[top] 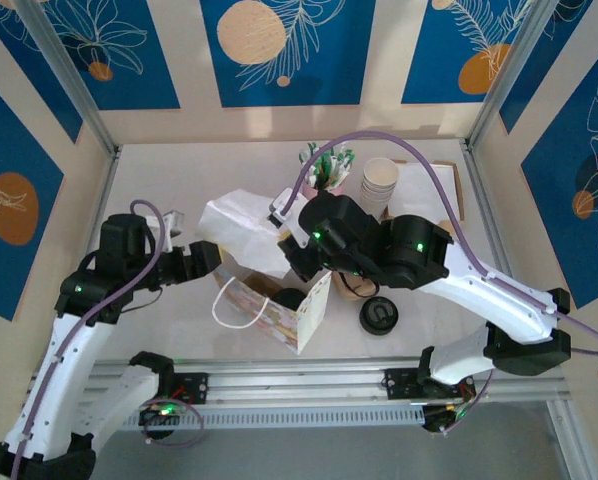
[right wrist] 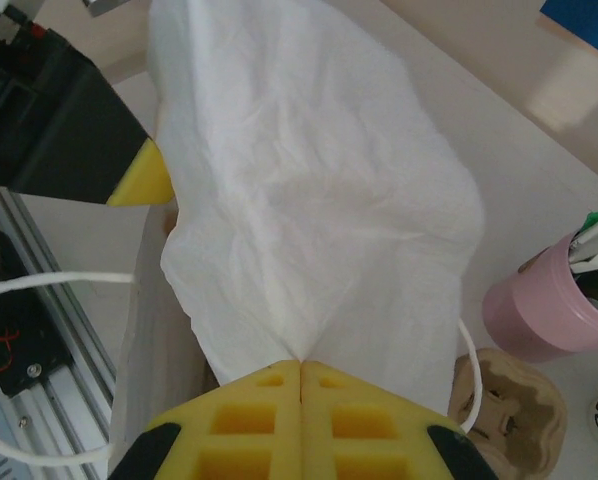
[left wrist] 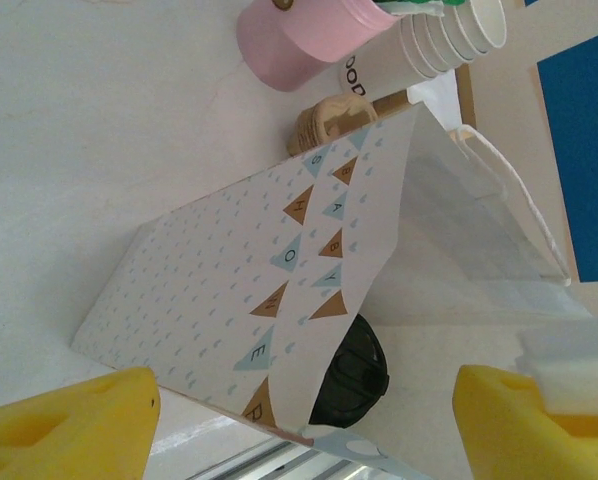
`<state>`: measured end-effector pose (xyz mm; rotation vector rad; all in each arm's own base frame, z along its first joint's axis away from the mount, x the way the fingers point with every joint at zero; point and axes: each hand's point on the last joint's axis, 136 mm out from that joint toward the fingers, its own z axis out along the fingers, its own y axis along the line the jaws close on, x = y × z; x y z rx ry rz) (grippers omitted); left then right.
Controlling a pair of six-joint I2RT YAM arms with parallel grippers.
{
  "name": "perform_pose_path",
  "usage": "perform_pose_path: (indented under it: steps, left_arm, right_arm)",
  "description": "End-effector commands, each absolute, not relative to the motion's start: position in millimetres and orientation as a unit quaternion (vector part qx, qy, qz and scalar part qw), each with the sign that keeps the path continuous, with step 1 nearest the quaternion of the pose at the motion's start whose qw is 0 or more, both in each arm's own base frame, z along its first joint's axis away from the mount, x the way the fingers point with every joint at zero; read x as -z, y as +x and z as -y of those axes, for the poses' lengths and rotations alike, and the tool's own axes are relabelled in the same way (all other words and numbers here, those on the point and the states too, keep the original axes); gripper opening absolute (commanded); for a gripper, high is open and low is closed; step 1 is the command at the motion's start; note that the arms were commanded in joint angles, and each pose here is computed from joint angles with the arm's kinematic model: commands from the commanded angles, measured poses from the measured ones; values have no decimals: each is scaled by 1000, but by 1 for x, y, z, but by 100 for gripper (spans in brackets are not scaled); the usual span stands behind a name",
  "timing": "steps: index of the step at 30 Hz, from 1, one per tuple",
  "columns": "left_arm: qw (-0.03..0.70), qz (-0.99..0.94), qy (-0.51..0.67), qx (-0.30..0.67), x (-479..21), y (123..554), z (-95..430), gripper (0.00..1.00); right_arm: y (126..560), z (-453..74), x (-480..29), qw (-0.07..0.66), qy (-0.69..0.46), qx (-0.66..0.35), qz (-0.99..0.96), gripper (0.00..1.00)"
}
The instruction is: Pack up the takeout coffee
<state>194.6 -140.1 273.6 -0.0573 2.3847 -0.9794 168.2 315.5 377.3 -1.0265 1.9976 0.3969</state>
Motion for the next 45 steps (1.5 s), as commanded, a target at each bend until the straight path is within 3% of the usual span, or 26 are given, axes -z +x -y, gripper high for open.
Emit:
perform_pose_path:
  steps: [1, 13, 27, 35, 37, 45]
  left_arm:
    - [277, -889, -18, 364, -269, 198, 144, 77]
    - [269, -897, -19, 350, -260, 200, 146, 77]
    - [267, -901, -21, 341, -257, 201, 146, 77]
    - [270, -901, -18, 339, -262, 200, 146, 77]
    - [272, -900, -17, 341, -264, 200, 146, 77]
    - [276, -898, -15, 344, -267, 200, 148, 77]
  right_arm:
    - [156, -321, -370, 393, -430, -162, -797, 0]
    - [130, -346, -329, 302, -440, -231, -813, 0]
    - [148, -317, -264, 216, -399, -155, -878, 0]
    - [150, -319, -267, 211, -393, -172, -878, 21]
    - [149, -324, -284, 233, -392, -201, -867, 34]
    - [162, -314, -340, 342, -346, -250, -837, 49]
